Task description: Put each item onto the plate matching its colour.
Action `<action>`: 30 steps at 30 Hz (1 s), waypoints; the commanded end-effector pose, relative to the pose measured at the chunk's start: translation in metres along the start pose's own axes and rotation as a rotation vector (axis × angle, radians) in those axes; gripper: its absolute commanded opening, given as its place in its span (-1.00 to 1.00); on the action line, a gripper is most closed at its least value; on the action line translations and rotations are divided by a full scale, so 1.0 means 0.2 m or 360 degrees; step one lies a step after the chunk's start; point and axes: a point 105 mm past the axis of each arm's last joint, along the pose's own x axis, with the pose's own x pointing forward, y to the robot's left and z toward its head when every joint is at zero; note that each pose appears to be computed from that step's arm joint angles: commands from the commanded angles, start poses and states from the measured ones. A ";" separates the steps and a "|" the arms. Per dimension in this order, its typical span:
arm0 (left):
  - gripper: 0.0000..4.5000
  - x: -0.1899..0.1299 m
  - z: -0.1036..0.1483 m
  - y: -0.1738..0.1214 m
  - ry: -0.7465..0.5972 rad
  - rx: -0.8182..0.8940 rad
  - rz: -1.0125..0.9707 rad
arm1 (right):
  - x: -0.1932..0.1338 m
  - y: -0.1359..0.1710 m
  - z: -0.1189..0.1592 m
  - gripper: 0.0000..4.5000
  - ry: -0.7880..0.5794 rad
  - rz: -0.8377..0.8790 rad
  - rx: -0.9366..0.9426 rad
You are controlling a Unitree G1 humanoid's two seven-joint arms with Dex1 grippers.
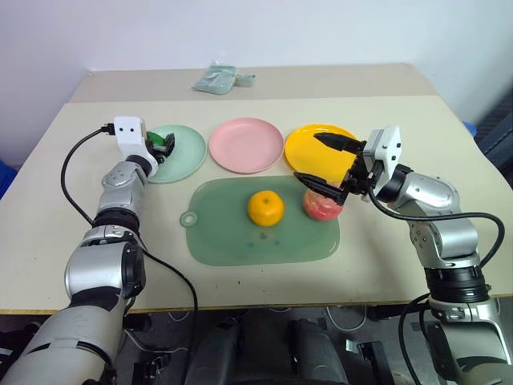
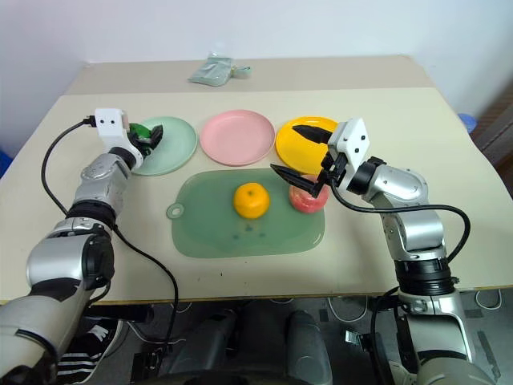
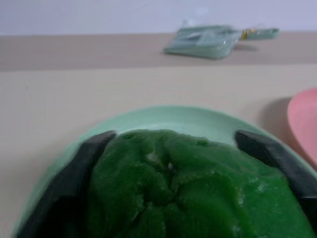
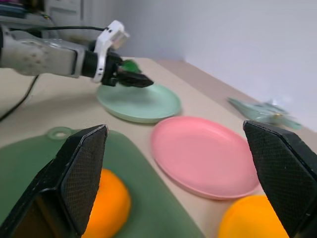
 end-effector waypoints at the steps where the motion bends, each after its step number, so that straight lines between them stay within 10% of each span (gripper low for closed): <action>1: 0.98 0.02 0.17 -0.01 -0.0162 0.0069 -0.0069 | -0.01 0.01 0.06 1.00 -0.0056 0.0012 -0.0048; 8: 0.98 -0.08 0.38 -0.28 -0.0541 0.0031 -0.0830 | -0.02 0.06 0.06 1.00 -0.0025 0.0135 0.0037; 14: 0.98 -0.38 0.23 -0.51 -0.0400 0.0066 -0.1765 | -0.06 0.01 -0.17 1.00 0.0358 0.0088 0.0106; 30: 0.98 -0.48 0.13 -0.61 -0.0275 0.0089 -0.1992 | -0.05 -0.03 -0.02 1.00 0.0115 0.0066 0.0156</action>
